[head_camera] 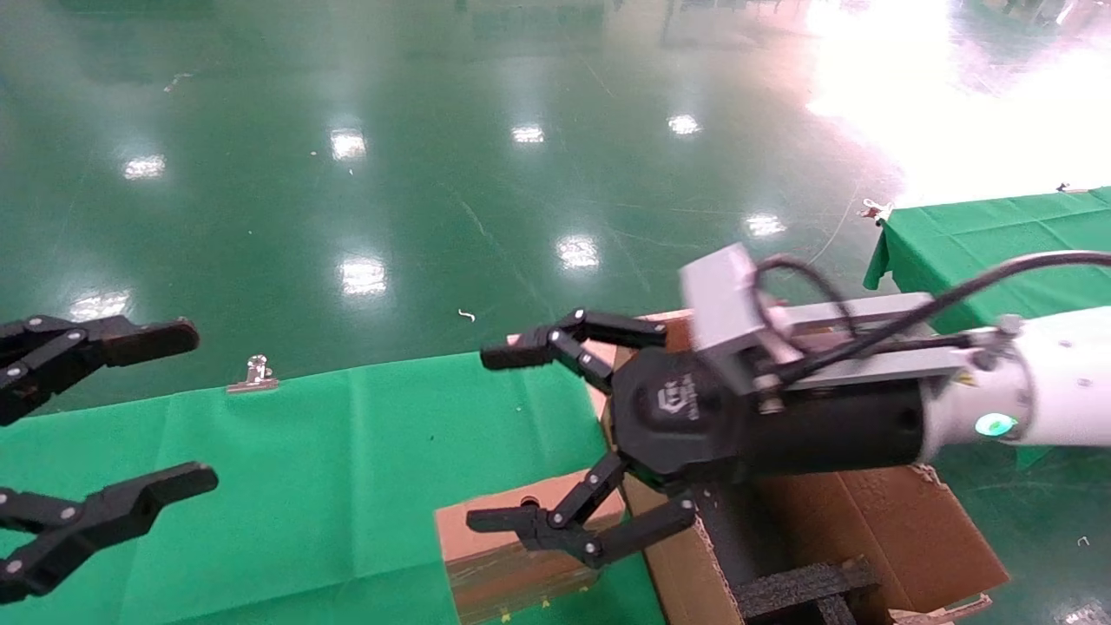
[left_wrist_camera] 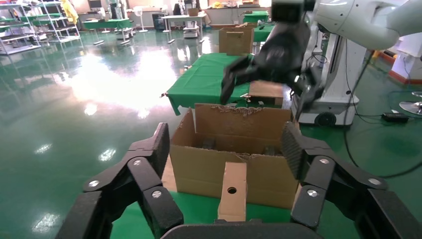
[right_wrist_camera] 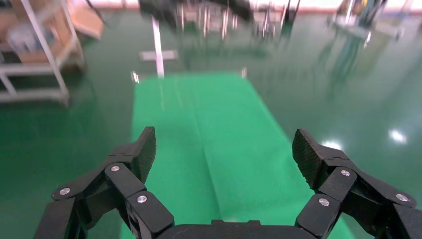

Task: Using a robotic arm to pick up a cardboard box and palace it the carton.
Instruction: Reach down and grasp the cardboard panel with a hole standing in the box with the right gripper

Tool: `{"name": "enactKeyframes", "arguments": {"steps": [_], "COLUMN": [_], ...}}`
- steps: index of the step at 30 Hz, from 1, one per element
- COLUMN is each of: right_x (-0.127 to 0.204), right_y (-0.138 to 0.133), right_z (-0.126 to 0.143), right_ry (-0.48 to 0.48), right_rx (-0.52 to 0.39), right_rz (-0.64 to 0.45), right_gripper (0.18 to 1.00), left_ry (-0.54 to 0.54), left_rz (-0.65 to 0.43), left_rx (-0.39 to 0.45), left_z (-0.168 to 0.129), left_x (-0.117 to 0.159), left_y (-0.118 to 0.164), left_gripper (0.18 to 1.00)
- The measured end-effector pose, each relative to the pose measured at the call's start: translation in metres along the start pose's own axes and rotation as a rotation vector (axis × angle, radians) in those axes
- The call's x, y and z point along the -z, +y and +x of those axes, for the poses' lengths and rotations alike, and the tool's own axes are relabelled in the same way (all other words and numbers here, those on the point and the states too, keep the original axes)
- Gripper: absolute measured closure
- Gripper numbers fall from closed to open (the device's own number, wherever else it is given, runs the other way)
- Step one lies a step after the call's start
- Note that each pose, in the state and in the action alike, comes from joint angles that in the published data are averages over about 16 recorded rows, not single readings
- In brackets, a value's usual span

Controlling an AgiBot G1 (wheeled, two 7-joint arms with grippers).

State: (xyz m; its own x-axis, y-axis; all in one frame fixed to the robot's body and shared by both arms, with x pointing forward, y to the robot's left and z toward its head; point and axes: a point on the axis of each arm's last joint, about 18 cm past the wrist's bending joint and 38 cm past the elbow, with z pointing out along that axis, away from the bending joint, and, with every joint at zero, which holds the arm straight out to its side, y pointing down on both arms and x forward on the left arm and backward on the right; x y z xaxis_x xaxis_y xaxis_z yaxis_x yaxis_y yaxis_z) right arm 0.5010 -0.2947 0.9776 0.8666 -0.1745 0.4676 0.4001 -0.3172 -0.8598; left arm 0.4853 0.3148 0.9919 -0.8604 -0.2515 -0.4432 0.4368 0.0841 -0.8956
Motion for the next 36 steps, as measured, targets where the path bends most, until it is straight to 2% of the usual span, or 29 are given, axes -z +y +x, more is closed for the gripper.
{"name": "enactKeyframes", "arguments": {"steps": [7, 16, 23, 29, 36], "right_x": [-0.022, -0.055, -0.071, -0.078, -0.082], "right_y": [0.02, 0.04, 0.047, 0.049, 0.051], "right_z": [0.017, 0.037, 0.051, 0.058, 0.062], "right_ry": [-0.033, -0.106, -0.156, -0.197, -0.242], "right_rx": [0.022, 0.085, 0.143, 0.19, 0.224], "right_rz": [-0.218, -0.469, -0.622, -0.728, -0.806], "right_gripper": [0.178, 0.178, 0.178, 0.178, 0.178], "left_ry": [0.0, 0.0, 0.0, 0.0, 0.0], "left_rz": [0.0, 0.0, 0.0, 0.0, 0.0], "left_rx": [0.0, 0.0, 0.0, 0.0, 0.0], "left_z": [0.0, 0.0, 0.0, 0.0, 0.0], "left_x": [0.0, 0.0, 0.0, 0.0, 0.0], "left_y": [0.0, 0.0, 0.0, 0.0, 0.0], "left_gripper": [0.422, 0.649, 0.811, 0.905, 0.962]}}
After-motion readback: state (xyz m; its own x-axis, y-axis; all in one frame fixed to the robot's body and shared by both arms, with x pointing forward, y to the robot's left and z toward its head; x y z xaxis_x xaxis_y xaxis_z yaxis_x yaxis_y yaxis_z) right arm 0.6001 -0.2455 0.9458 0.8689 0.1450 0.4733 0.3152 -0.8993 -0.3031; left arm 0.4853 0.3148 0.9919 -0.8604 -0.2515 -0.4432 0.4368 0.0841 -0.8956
